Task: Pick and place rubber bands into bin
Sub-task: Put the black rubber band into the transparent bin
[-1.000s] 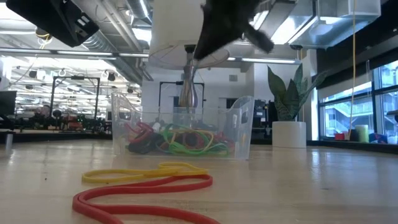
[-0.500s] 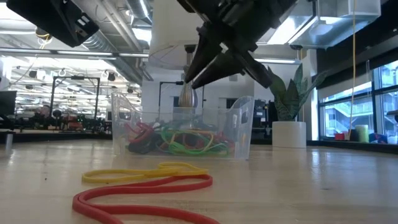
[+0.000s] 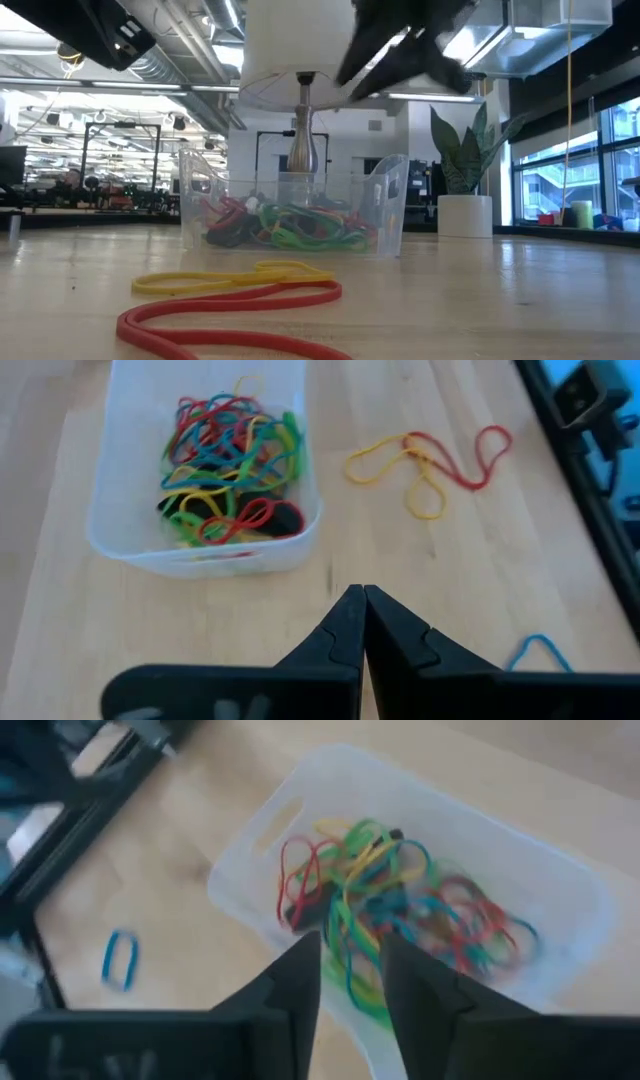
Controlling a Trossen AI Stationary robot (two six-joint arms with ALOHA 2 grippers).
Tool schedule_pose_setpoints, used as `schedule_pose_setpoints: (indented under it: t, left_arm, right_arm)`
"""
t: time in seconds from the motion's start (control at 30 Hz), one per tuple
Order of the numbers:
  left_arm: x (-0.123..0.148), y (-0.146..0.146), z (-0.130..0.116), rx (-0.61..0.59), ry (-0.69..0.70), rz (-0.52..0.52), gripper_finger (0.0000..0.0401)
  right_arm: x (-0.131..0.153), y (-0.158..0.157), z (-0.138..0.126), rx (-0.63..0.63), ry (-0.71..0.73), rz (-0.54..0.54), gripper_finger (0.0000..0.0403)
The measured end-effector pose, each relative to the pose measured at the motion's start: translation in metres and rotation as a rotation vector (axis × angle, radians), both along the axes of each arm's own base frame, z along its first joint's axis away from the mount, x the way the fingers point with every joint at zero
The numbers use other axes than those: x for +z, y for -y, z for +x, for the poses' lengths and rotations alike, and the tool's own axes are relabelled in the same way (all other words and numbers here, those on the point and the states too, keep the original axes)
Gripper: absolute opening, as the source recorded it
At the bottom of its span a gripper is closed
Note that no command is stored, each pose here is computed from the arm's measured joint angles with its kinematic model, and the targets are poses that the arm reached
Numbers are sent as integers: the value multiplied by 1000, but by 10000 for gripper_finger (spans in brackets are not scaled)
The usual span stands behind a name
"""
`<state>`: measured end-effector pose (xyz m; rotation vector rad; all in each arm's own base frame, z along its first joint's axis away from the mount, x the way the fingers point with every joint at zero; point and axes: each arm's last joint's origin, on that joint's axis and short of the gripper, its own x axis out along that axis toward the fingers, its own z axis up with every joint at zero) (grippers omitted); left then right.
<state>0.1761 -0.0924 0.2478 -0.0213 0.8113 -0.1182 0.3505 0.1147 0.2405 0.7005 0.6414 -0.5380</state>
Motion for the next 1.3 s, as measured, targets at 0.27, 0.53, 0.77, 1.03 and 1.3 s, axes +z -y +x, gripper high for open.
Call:
schedule_pose_setpoints:
  t: [0.27,0.53,0.77,1.03,1.3]
  left_arm:
    - [0,8,0,56,34,-28,3]
    - [-1,10,1,83,32,-27,3]
    - [0,5,3,154,71,29,3]
    - [0,2,5,173,73,28,3]
    - [0,2,5,178,65,-2,3]
  right_arm:
    - [24,-39,-63,61,-132,12,15]
    - [16,-88,-120,-59,-331,266,37]
    - [-13,-123,-155,-282,-562,373,76]
    - [-56,-143,-152,-333,-688,328,119]
    - [-87,-150,-148,-366,-767,279,118]
